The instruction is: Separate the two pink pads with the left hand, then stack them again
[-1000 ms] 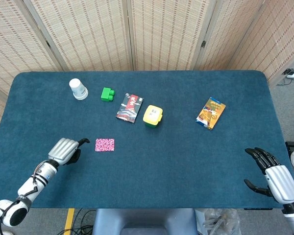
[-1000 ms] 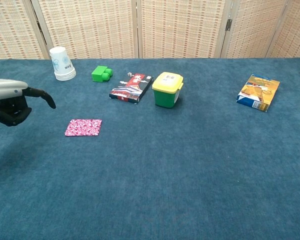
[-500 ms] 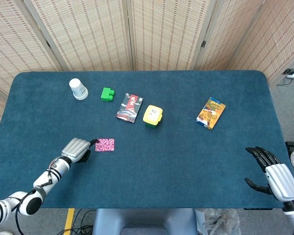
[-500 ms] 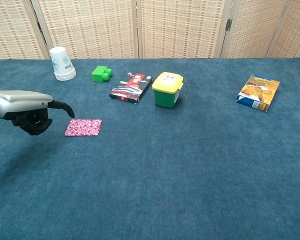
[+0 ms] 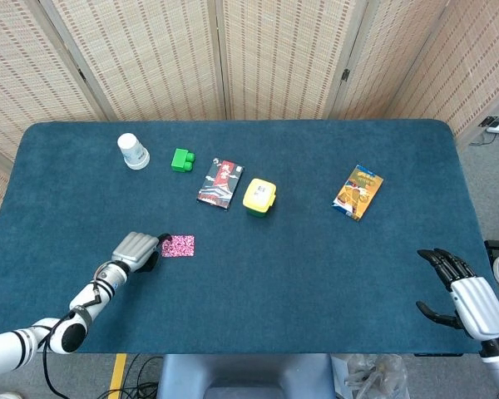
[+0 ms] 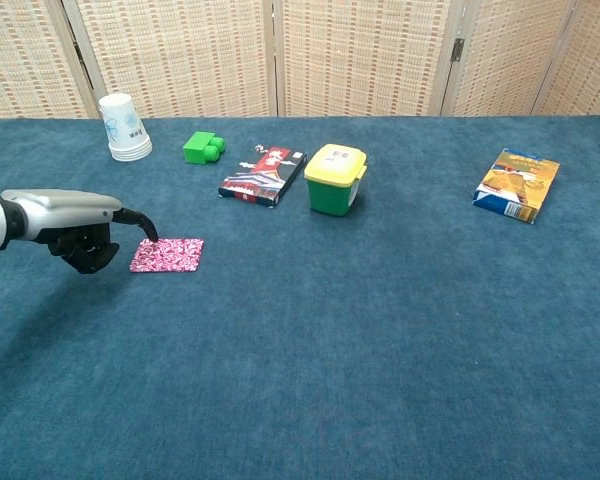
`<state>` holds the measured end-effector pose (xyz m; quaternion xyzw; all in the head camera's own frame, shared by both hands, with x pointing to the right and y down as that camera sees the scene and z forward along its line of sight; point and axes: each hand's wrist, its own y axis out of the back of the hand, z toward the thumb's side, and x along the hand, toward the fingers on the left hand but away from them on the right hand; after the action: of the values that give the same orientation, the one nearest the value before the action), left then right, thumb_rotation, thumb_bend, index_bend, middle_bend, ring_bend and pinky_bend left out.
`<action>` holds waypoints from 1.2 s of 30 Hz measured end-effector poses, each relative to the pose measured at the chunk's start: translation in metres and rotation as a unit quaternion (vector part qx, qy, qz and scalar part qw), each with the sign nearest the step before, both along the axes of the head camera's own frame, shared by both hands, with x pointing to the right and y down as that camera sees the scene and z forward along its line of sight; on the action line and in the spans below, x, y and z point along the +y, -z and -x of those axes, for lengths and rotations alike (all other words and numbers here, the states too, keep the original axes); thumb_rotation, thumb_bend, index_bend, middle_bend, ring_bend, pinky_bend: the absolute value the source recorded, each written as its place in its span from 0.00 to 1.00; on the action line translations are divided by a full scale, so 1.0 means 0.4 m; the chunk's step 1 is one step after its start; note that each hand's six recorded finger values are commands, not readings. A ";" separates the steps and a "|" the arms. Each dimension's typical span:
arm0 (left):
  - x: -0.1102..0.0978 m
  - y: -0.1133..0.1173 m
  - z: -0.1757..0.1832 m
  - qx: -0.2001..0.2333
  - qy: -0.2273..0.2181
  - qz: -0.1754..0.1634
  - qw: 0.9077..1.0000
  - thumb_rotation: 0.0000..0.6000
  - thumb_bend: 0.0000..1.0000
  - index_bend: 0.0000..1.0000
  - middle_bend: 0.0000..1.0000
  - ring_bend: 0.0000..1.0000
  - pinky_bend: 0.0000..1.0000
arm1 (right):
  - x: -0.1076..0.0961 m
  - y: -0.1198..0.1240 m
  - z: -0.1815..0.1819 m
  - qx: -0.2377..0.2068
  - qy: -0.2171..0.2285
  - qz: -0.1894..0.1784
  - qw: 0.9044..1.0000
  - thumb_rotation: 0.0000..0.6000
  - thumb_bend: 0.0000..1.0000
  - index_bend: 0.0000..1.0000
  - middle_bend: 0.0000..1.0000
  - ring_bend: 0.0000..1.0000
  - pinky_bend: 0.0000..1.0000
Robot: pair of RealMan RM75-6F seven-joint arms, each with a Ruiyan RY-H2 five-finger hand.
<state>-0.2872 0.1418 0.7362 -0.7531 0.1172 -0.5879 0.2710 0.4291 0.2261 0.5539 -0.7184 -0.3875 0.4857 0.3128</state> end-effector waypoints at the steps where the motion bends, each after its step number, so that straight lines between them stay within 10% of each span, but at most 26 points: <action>1: 0.000 -0.002 -0.002 -0.001 -0.001 0.001 1.000 1.00 0.76 0.19 0.93 0.92 1.00 | 0.000 0.000 0.000 0.000 0.000 0.000 1.000 1.00 0.27 0.10 0.18 0.10 0.16; 36: 0.121 0.075 -0.045 -0.013 -0.094 0.028 0.995 1.00 0.76 0.23 0.93 0.92 1.00 | 0.018 0.007 -0.014 -0.006 -0.009 0.008 1.000 1.00 0.27 0.10 0.18 0.10 0.16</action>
<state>-0.2693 0.1901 0.7061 -0.7607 0.0261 -0.5724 0.3049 0.4348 0.2335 0.5512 -0.7204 -0.3920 0.4871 0.3002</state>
